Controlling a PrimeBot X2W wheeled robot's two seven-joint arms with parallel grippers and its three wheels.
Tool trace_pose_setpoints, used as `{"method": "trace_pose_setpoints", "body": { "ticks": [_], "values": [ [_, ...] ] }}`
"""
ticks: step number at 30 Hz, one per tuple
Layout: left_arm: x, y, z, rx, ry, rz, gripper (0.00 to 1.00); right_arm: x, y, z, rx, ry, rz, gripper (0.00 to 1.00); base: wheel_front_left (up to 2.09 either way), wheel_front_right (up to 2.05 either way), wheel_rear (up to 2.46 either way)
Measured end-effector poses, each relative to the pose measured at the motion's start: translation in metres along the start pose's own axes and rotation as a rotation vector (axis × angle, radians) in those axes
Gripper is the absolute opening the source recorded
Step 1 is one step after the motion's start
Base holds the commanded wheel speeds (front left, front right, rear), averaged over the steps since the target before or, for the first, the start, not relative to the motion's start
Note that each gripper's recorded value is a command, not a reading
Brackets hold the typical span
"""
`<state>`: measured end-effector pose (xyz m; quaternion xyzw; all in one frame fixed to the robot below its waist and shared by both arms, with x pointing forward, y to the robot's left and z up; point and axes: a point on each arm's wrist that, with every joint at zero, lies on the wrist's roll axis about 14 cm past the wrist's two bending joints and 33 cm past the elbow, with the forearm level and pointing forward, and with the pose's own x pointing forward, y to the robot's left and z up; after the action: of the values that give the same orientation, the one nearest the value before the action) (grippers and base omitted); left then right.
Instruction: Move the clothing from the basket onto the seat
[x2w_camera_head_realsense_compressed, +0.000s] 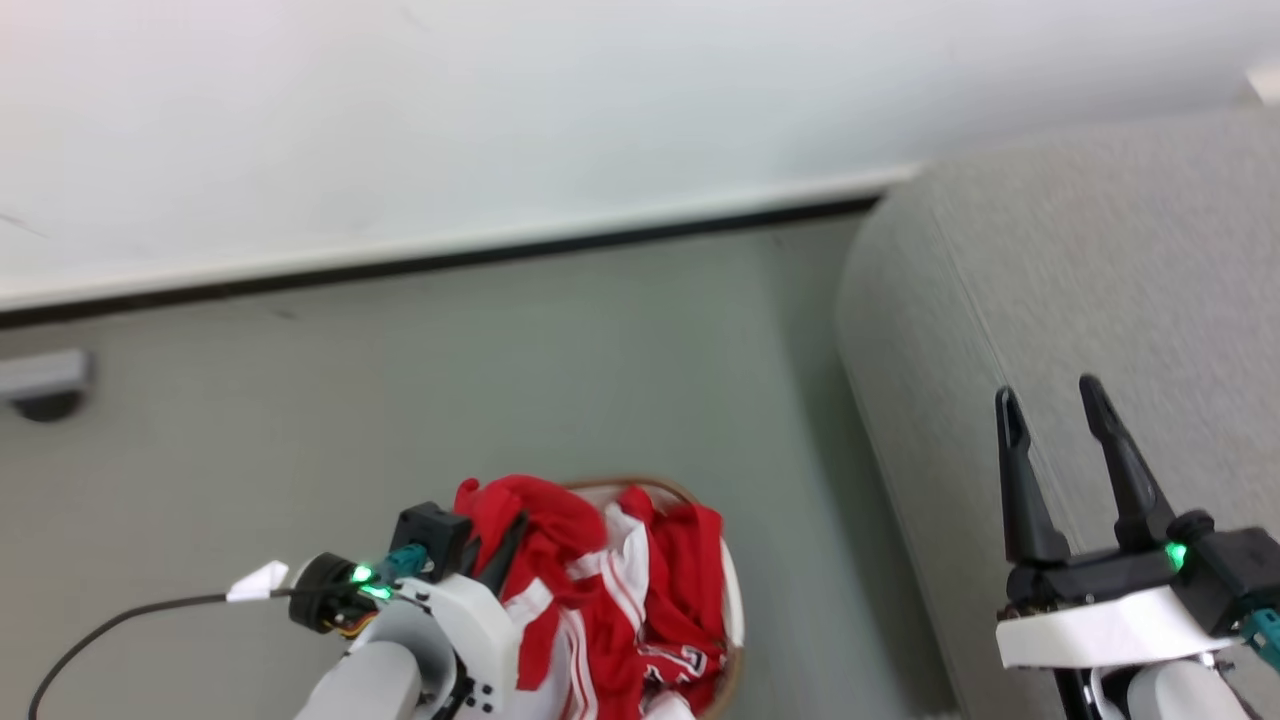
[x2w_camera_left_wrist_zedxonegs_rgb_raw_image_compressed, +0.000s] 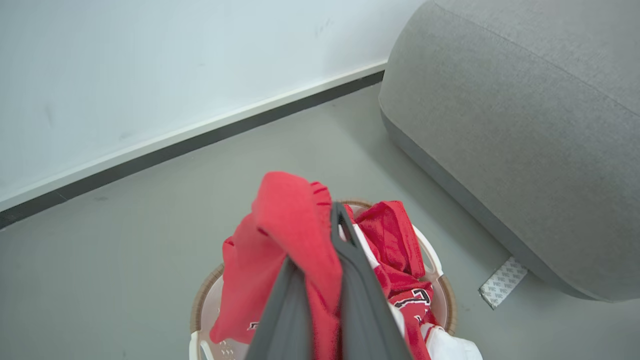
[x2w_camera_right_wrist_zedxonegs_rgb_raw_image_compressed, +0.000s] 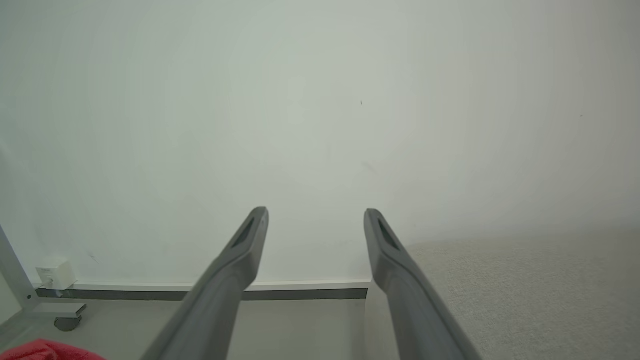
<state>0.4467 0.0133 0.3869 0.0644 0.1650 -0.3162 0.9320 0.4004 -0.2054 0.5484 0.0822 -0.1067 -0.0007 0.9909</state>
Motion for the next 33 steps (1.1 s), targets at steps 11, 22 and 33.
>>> {"method": "trace_pose_setpoints", "body": {
  "ticks": [11,22,33],
  "values": [
    [-0.054,0.007,0.108,-0.039,-0.345,0.093,0.0,-0.017,0.037,0.016,0.037,-0.038,0.098,1.0,0.0,0.0,0.0],
    [-0.091,0.001,0.203,-0.032,-0.615,0.078,0.0,-0.023,0.069,0.021,0.06,-0.049,0.188,1.0,0.0,0.0,0.0],
    [-0.111,0.001,0.24,-0.05,-0.715,0.078,0.0,-0.028,0.09,0.009,0.049,-0.012,0.252,1.0,0.0,0.0,0.0]
  ]
}}
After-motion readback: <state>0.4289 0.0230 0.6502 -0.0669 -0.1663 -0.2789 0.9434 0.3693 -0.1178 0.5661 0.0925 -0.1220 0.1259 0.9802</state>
